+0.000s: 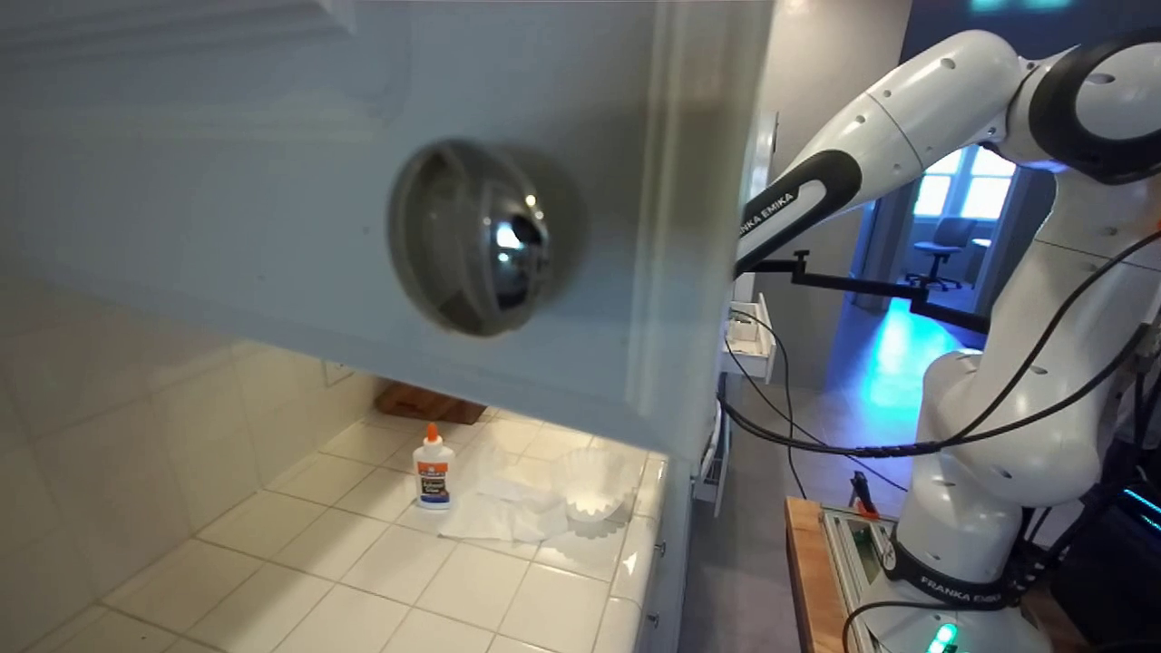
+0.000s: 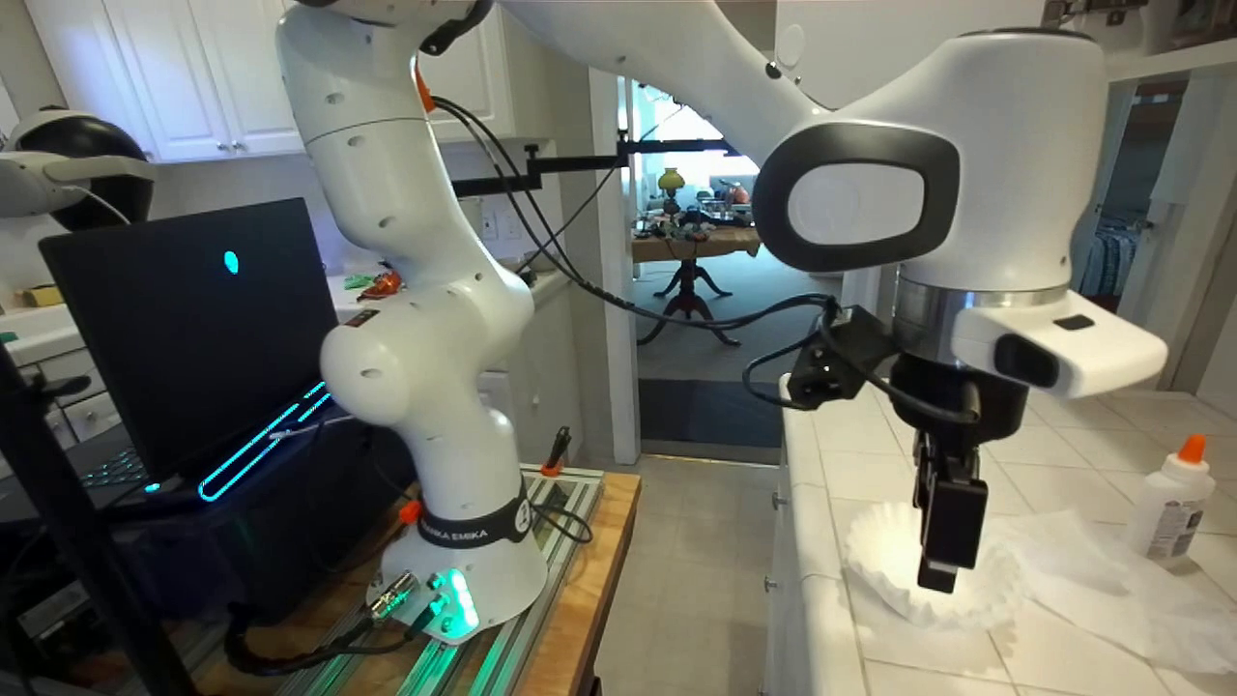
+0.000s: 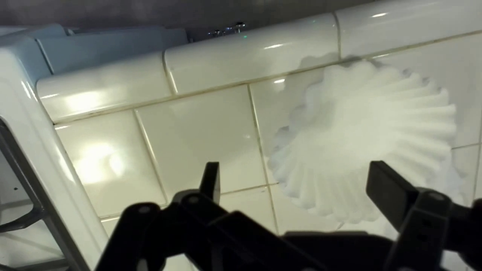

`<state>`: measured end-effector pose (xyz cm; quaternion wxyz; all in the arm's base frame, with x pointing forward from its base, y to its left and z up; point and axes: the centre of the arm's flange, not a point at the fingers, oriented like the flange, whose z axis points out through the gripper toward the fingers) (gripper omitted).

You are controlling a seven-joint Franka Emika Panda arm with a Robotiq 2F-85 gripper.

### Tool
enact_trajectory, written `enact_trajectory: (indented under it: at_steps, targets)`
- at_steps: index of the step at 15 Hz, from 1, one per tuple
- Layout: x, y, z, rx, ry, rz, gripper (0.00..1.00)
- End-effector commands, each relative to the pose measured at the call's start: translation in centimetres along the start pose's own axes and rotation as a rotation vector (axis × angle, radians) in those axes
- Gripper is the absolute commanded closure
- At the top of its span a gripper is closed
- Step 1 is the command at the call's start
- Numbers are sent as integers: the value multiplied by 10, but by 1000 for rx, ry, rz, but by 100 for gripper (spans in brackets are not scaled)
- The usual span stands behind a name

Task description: Move the pot to the right

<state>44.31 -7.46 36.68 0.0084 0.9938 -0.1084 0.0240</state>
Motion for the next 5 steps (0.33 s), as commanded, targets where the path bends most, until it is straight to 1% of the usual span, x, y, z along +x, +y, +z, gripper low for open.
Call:
enact_trajectory:
  at_steps: [1,2,5]
  targets:
    - [-34,-18,-17,-6,20,-22,0]
    - [-10,-10,-7,0,8,-19,0]
    - [-20,-16,-12,0,19,-30,0]
